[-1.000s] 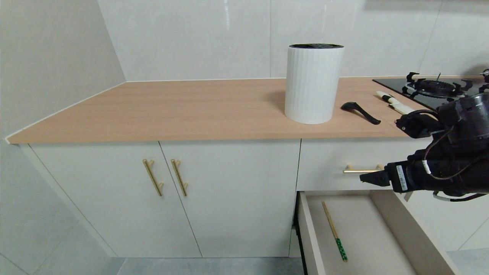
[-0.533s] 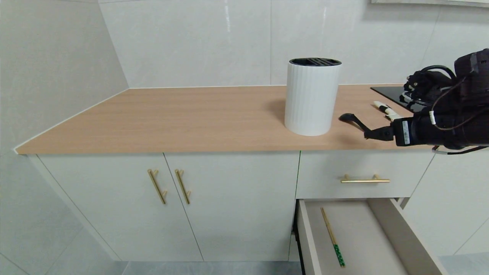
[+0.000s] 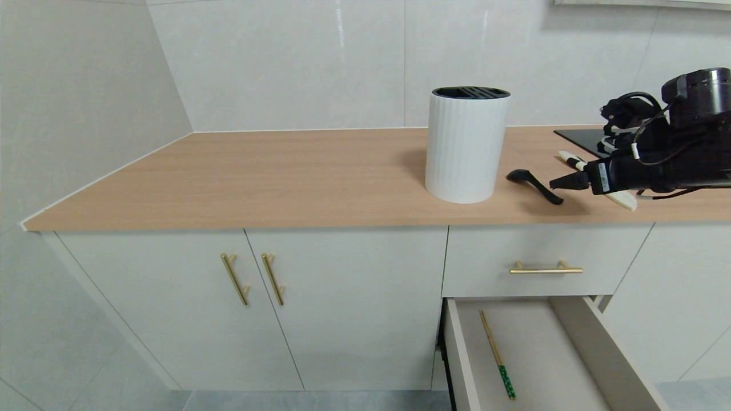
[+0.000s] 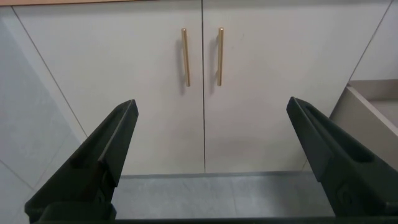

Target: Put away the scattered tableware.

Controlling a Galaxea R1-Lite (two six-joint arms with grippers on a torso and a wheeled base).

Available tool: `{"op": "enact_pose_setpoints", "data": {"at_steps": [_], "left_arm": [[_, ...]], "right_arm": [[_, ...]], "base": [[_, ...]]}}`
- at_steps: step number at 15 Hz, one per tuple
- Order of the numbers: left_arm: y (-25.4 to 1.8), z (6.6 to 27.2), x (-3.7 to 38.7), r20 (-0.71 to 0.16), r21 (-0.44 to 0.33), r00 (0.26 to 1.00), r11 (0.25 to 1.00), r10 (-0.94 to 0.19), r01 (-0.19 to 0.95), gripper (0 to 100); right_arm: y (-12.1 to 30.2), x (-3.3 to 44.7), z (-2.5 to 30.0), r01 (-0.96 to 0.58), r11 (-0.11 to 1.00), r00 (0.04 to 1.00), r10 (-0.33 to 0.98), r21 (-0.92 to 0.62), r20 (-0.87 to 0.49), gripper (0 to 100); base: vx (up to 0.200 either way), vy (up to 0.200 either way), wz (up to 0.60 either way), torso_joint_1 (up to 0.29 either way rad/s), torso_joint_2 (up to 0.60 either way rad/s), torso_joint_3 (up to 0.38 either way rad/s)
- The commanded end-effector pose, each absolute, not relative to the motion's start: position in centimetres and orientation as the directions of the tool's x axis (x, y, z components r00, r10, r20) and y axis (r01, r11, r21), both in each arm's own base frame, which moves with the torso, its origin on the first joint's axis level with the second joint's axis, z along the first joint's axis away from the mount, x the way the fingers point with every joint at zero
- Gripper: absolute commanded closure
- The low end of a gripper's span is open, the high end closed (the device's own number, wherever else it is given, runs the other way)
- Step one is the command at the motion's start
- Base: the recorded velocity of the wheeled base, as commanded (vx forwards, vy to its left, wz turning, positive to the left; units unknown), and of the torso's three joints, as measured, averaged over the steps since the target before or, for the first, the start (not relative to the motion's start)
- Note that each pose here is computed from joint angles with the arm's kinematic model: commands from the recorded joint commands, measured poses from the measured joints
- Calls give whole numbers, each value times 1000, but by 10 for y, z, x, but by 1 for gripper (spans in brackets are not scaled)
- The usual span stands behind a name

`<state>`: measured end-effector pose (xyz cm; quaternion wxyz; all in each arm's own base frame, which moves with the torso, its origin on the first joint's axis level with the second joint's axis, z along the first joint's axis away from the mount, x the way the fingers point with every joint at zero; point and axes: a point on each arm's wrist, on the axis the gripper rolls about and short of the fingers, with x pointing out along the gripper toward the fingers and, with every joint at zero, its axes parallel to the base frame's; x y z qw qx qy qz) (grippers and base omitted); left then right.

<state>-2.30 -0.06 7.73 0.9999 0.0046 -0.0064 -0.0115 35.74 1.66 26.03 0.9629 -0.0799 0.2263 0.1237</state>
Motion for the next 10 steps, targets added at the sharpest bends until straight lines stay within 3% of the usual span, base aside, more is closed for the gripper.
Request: {"op": "enact_pose_setpoints", "data": {"at_steps": [1, 10], "left_arm": [[-1, 77, -23, 14, 10, 1000, 1000, -23, 23, 0], [-1, 77, -23, 14, 10, 1000, 1000, -23, 23, 0]], "right_arm": [[16, 391, 232, -287, 953, 839, 201, -97, -506, 0], [19, 434, 211, -352, 936, 841, 308, -19, -446, 0]], "base": [[0, 0, 0, 0, 0, 0], [0, 0, 0, 0, 0, 0]]}}
